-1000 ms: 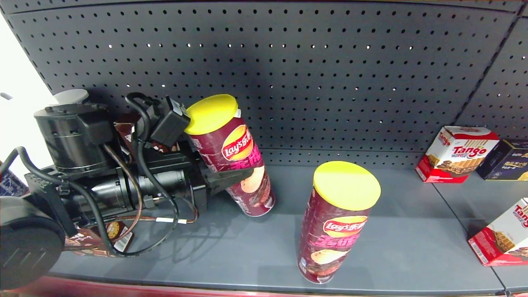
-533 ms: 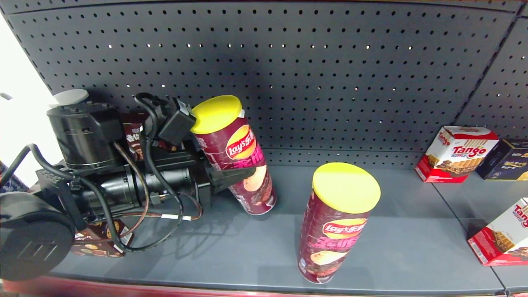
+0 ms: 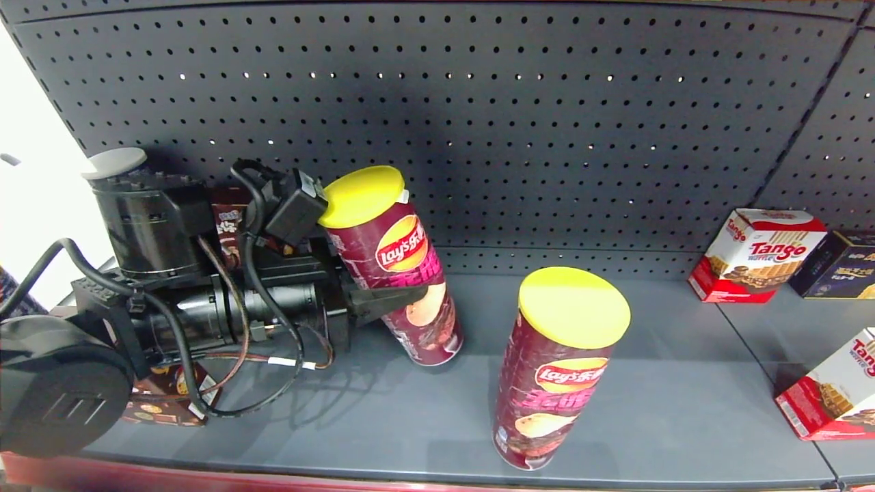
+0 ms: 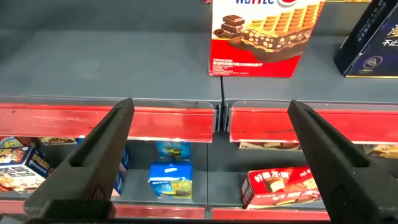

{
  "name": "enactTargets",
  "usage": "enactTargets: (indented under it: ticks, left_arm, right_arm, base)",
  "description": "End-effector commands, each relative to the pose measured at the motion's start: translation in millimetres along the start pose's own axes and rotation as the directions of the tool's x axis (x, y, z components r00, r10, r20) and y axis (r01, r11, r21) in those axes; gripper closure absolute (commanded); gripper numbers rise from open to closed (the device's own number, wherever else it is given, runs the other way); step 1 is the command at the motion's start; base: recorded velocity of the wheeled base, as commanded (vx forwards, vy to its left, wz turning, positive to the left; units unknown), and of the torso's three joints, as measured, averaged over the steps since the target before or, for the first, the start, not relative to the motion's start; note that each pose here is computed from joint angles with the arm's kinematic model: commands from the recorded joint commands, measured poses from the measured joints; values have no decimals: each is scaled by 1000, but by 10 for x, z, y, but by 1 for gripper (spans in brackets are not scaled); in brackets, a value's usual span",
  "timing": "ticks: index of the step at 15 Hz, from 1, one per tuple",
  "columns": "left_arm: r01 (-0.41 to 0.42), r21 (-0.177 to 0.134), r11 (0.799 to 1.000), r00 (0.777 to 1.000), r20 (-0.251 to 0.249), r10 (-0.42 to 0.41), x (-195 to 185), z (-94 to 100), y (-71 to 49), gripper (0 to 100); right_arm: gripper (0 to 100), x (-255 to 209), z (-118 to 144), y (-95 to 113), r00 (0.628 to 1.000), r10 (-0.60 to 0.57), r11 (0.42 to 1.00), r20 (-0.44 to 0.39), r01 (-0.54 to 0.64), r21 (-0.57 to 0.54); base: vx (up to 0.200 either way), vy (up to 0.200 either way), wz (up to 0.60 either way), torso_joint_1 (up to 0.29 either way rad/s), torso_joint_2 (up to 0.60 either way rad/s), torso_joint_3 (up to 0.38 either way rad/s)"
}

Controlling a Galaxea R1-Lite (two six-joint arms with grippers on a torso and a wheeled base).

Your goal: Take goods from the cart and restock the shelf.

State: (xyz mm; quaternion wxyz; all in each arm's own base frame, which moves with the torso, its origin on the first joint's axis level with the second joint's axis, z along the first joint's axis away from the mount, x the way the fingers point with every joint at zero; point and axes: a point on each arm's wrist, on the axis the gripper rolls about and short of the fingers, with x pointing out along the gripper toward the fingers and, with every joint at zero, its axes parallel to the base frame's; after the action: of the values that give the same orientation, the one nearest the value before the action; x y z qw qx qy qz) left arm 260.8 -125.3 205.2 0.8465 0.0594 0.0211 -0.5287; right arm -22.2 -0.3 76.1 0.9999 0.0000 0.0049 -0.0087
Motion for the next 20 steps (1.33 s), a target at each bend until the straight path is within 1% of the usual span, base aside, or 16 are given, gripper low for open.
enactTargets:
  ticks: [1,3,4,5,6,7,8,9,10,11,12,13,15,17,19,20]
  left_arm:
    - [6,-4,1000,1000,-4,-6,5,16,6,100]
    - [12,-41,999,999,-45,-14,-3,76,8,100]
    - [10,-48,999,998,-54,-12,-25,198,10,100]
    - [3,-45,999,998,-57,-5,-29,305,37,100]
    - [9,-49,999,998,-67,-12,-9,428,52,100]
    - [18,2,1000,999,-51,-18,41,592,97,100]
    - [20,23,1000,999,-43,-19,89,642,146,100]
    - [29,19,999,998,-60,-28,135,719,185,100]
    - [37,5,999,995,-97,-36,155,734,192,100]
    - [49,24,999,990,-135,-45,203,714,212,100]
    - [45,71,996,984,-173,-32,252,655,260,100]
    - [43,87,995,983,-179,-26,261,650,269,100]
    - [61,85,995,980,-194,-43,386,612,237,100]
    - [46,83,996,976,-216,-27,511,523,274,100]
    - [51,85,995,976,-217,-31,594,511,290,100]
    - [58,85,995,974,-223,-38,670,467,325,100]
  right_arm:
    - [0,2,-6,0,1000,1,1000,-2,-1,0]
    - [0,2,-6,0,1000,1,1000,-2,-1,0]
    - [0,2,-6,0,1000,1,1000,-2,-1,0]
    - [0,2,-6,0,1000,1,1000,-2,-1,0]
    - [0,1,-1,0,1000,1,1000,-1,-1,0]
    - [0,2,-6,0,1000,1,1000,-2,-1,0]
    - [0,2,-6,0,1000,1,1000,-2,-1,0]
    - [0,2,-6,0,1000,1,1000,-2,-1,0]
    - [0,1,-1,0,1000,1,1000,-1,-1,0]
    - [0,2,-6,0,1000,1,1000,-2,-1,0]
    - [0,2,-6,0,1000,1,1000,-2,-1,0]
    - [0,2,-6,0,1000,1,1000,-2,-1,0]
    - [0,2,-6,0,1000,1,1000,-2,-1,0]
    - [0,2,-6,0,1000,1,1000,-2,-1,0]
    - [0,2,-6,0,1000,1,1000,-2,-1,0]
    - [0,2,-6,0,1000,1,1000,-2,-1,0]
  base:
    - [0,0,0,0,0,0]
    - [0,0,0,0,0,0]
    - [0,0,0,0,0,0]
    - [0,0,0,0,0,0]
    - [0,0,0,0,0,0]
    - [0,0,0,0,0,0]
    - [0,0,0,0,0,0]
    - [0,0,0,0,0,0]
    - [0,0,0,0,0,0]
    - [0,0,0,0,0,0]
    - [0,0,0,0,0,0]
    - [0,0,0,0,0,0]
    - [0,0,0,0,0,0]
    - [0,0,0,0,0,0]
    - [0,0,0,0,0,0]
    - [0,0,0,0,0,0]
